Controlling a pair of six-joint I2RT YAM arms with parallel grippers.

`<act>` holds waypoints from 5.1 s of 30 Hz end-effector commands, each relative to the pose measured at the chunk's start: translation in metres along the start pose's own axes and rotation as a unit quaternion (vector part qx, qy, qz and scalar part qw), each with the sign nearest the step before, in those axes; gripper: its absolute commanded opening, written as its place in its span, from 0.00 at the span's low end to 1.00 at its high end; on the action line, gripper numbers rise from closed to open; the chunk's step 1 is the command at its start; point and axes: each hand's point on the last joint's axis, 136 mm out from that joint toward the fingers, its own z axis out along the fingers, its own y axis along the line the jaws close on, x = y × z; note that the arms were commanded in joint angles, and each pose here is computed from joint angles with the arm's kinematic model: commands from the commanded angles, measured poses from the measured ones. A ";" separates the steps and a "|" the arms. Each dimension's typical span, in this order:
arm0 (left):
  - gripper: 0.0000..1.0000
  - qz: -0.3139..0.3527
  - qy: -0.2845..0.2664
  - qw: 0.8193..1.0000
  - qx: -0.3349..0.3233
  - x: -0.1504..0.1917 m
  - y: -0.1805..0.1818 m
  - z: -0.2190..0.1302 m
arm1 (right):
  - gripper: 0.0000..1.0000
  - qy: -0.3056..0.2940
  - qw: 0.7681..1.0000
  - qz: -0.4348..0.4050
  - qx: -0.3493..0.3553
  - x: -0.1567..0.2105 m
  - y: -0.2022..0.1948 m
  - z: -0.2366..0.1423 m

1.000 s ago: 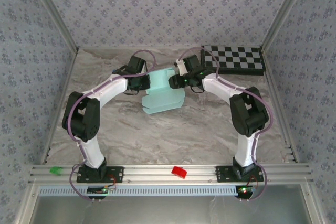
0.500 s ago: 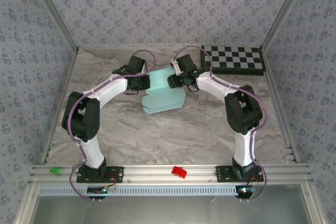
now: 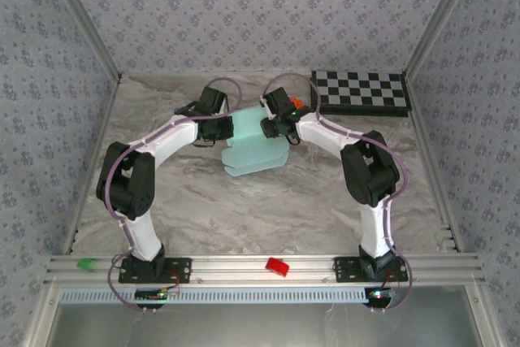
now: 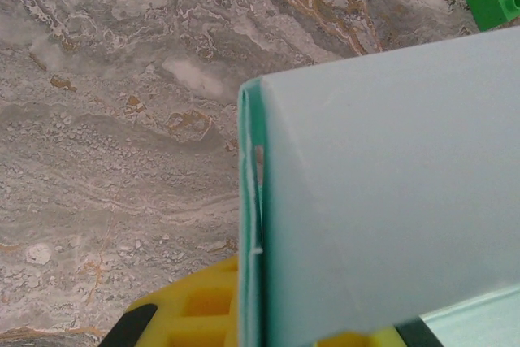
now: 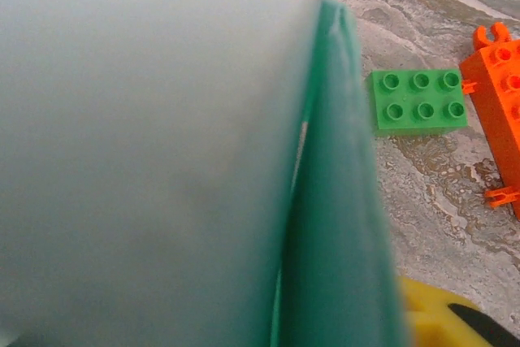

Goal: Fold the paper box

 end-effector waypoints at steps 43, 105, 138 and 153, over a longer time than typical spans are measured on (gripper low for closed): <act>0.00 0.002 -0.014 1.000 0.007 -0.013 -0.007 -0.008 | 0.06 0.065 0.965 0.018 0.254 0.028 -0.055 0.009; 0.00 -0.005 -0.004 1.000 0.006 -0.009 -0.006 0.003 | 0.58 -0.014 0.995 0.062 0.078 -0.013 -0.002 -0.012; 0.00 -0.287 0.050 0.956 -0.042 0.035 -0.001 -0.013 | 0.66 -0.061 0.980 0.178 0.059 -0.017 -0.087 -0.151; 0.00 -0.496 0.110 0.860 -0.043 0.079 -0.009 -0.021 | 0.68 -0.052 0.970 0.234 -0.040 0.001 -0.069 -0.197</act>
